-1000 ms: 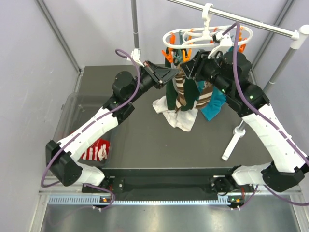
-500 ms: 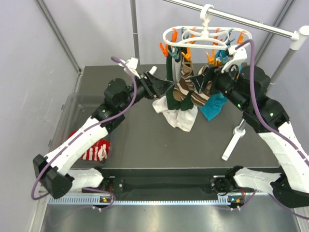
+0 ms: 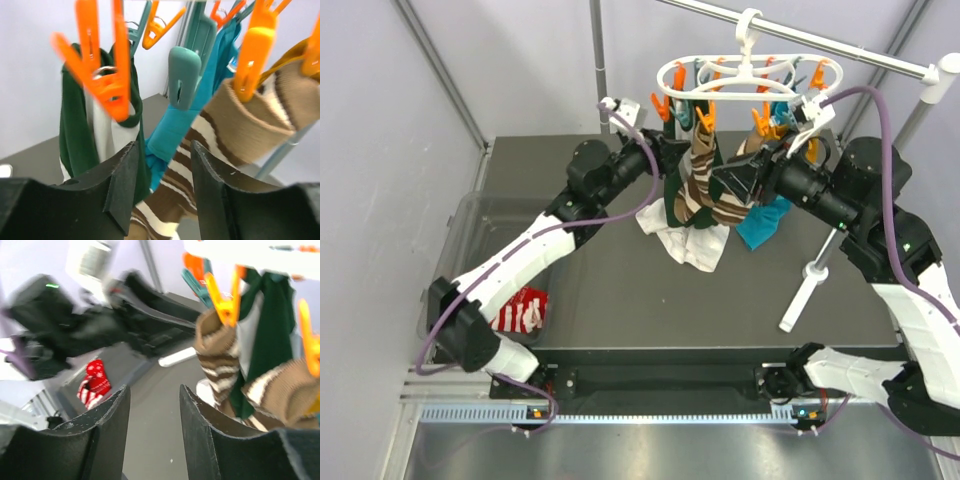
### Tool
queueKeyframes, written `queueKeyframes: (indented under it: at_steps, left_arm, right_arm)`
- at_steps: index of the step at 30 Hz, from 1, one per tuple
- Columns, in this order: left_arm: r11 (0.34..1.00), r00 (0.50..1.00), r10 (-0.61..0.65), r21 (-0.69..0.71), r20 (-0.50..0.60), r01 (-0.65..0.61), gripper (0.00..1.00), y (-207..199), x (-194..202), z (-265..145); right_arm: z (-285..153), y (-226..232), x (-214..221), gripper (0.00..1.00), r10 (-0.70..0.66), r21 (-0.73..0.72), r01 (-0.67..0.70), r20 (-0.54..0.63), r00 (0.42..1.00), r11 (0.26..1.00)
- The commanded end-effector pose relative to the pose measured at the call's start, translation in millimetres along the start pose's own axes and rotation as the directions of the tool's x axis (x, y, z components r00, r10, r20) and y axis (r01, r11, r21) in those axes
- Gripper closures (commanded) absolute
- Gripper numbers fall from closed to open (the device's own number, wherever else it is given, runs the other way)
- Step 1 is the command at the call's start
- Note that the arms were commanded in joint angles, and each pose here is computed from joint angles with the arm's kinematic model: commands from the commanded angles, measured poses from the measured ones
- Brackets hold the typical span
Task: Clip the socks to the hanger
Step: Open the clamp at the hanger.
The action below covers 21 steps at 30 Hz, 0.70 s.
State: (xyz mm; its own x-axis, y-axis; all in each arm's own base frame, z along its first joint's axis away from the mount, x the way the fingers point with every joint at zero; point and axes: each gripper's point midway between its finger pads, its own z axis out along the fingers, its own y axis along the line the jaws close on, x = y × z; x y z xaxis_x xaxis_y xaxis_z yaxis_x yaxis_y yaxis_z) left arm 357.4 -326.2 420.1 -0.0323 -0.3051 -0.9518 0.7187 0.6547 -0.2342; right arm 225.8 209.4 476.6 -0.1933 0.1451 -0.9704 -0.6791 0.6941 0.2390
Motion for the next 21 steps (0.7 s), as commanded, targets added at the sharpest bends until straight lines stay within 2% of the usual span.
queueKeyframes:
  at_steps: [1,10,16,17,18,20,21]
  left_arm:
    - [0.988,0.984,0.120,0.078,0.134,-0.131,0.48,-14.5,-44.3,20.0]
    - [0.987,0.979,0.102,0.104,0.176,-0.121,0.53,-19.8,-54.3,32.4]
    - [0.987,0.977,0.079,0.122,0.200,-0.104,0.54,-23.9,-58.7,35.0]
    - [0.987,0.978,0.077,0.127,0.194,-0.103,0.57,-24.7,-57.5,35.7]
    - [0.985,0.978,0.078,0.136,0.195,-0.105,0.68,-26.7,-59.1,35.9]
    - [0.986,0.979,0.073,0.134,0.191,-0.100,0.78,-25.4,-56.9,35.1]
    - [0.986,0.977,0.072,0.133,0.201,-0.100,0.87,-26.5,-61.6,31.5]
  right_arm:
    - [-0.2,25.9,-22.3,0.58,-0.018,-0.121,0.022,0.033,0.999,0.992]
    - [9.7,29.0,-28.7,0.62,-0.013,-0.124,0.017,0.032,0.999,0.992]
    - [22.2,19.9,-27.0,0.64,0.007,-0.067,-0.006,0.017,1.000,0.998]
    - [24.4,18.7,-27.5,0.64,0.009,-0.060,-0.008,0.017,1.000,0.998]
    - [25.3,17.4,-28.9,0.65,0.013,-0.047,-0.013,0.020,1.000,0.999]
    - [31.3,14.3,-29.7,0.68,0.032,-0.021,-0.031,0.015,0.999,0.999]
    - [32.8,15.5,-30.8,0.68,0.035,-0.018,-0.034,0.016,0.999,0.999]
